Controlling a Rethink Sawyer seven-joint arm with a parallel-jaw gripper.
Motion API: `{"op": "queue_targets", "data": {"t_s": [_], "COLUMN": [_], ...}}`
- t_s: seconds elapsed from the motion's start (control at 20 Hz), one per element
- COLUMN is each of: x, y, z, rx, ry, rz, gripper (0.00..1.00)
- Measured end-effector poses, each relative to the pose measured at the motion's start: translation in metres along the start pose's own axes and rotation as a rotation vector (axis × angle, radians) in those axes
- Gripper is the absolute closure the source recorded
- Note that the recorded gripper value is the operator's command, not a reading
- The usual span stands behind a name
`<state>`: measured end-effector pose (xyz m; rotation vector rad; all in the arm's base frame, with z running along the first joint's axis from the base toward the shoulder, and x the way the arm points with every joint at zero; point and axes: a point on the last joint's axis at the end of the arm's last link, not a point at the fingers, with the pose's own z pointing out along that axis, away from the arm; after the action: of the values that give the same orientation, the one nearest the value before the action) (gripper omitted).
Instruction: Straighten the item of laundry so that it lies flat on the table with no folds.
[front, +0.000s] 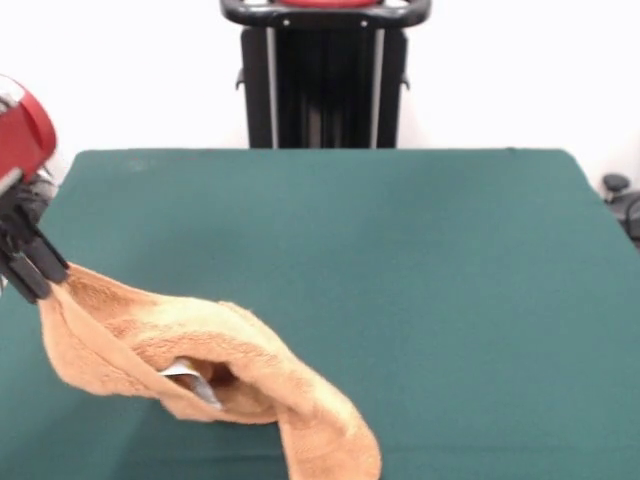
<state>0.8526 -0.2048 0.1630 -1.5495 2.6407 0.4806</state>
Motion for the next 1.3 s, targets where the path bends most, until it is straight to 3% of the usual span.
{"op": "queue_targets", "data": {"t_s": [0.35, 0.55, 0.75, 1.15, 1.3], "x": [0.008, 0.007, 0.005, 0.002, 0.0], "y": [0.002, 0.002, -0.01, -0.052, -0.059], "z": [-0.025, -0.037, -0.042, -0.022, -0.016], "rx": [0.0, 0.018, 0.119, 0.466, 0.54], "ry": [0.036, 0.008, -0.055, -0.145, -0.173], "rz": [0.015, 0.012, 0.004, 0.005, 0.022], "gripper": [1.0, 1.0, 1.0, 1.0, 1.0]}}
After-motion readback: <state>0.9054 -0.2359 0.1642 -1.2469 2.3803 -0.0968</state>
